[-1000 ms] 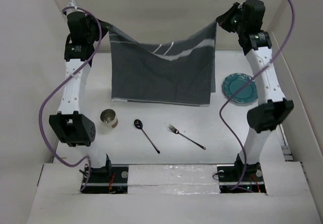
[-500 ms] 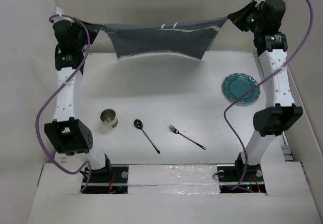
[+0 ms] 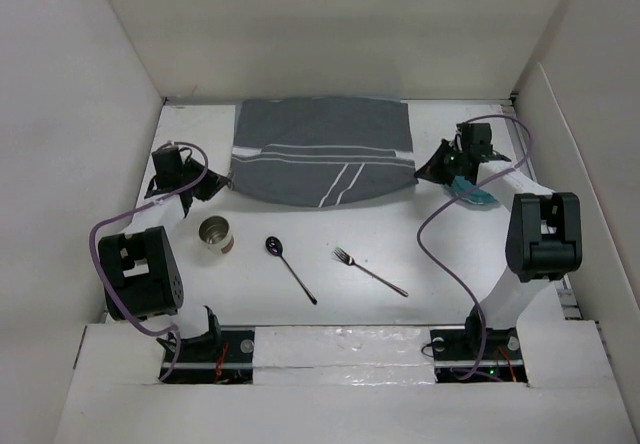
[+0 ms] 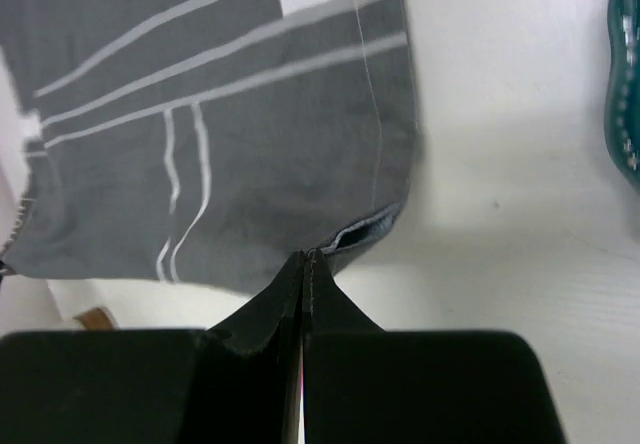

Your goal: Set the dinner table for one person

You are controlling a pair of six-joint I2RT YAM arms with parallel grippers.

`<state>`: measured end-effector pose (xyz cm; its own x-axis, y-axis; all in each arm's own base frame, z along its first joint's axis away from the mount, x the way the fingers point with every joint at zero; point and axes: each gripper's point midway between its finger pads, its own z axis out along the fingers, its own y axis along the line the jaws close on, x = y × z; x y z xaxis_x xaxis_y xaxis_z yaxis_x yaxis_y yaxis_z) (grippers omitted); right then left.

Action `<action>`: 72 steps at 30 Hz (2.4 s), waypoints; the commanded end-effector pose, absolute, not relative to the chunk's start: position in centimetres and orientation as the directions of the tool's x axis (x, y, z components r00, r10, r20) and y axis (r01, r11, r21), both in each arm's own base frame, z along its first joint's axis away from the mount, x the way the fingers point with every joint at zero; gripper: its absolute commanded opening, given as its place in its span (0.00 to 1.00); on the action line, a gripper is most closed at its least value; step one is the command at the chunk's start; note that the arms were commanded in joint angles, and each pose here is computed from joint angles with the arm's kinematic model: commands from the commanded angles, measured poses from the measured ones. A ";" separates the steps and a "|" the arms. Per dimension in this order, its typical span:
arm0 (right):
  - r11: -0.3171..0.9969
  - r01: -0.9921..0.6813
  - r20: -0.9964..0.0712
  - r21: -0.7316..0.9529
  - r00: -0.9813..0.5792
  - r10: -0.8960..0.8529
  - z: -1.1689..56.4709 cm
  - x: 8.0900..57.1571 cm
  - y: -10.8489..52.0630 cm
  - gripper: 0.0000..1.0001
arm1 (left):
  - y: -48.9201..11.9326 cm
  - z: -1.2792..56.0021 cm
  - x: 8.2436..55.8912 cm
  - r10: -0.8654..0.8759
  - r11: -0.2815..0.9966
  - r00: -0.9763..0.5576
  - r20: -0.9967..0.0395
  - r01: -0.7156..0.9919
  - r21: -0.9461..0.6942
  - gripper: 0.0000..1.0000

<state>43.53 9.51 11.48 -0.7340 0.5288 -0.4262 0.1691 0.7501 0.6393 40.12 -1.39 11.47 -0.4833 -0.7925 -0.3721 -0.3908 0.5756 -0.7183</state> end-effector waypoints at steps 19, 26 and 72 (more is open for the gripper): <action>0.830 0.152 -0.438 0.537 -0.790 0.429 7.6 34.5 8.4 0.00 | -0.7 8.1 34.4 -0.675 0.727 -0.577 -0.459 -0.415 -0.547 0.00; 0.842 0.189 -0.436 0.505 -0.786 0.438 7.4 33.1 7.0 0.00 | -0.8 7.6 33.0 -0.648 0.754 -0.604 -0.464 -0.427 -0.499 0.00; 0.135 0.812 -0.113 0.568 -0.086 0.990 3.0 40.3 -8.7 0.49 | -18.4 18.9 38.7 -0.302 0.772 -0.702 -0.645 0.217 -0.597 0.41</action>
<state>39.26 -9.23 3.57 -0.1381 0.9819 -0.1298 0.7833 0.1885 0.5924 37.52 -17.91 16.59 -0.7407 -0.3032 -0.5995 0.1547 0.7914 -0.5914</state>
